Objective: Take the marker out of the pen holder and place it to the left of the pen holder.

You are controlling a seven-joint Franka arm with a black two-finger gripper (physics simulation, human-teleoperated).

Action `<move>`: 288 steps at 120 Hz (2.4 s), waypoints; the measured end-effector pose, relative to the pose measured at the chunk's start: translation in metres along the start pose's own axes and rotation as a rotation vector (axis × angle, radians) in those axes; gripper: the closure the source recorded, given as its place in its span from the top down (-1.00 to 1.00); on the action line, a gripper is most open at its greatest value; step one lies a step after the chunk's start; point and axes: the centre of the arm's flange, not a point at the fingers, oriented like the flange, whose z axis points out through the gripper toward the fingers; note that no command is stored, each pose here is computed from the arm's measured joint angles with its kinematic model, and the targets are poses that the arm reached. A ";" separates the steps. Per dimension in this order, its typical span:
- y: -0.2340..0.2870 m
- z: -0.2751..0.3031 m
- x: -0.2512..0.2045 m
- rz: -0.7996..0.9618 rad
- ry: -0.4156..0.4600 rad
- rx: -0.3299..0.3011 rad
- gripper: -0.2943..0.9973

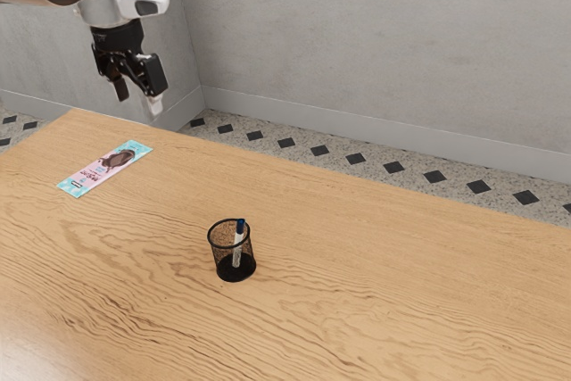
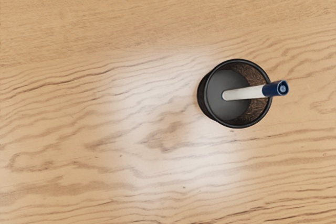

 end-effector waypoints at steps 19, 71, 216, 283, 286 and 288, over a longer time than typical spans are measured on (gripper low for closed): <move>0.000 0.002 0.003 0.009 0.001 0.001 0.54; 0.071 0.112 0.086 0.276 -0.172 0.019 0.54; 0.151 0.278 0.112 0.612 -0.330 0.107 0.54; 0.144 0.273 0.113 0.619 -0.323 0.126 -0.51; 0.144 0.273 0.113 0.618 -0.323 0.126 -0.53; 0.143 0.272 0.113 0.617 -0.322 0.127 -0.54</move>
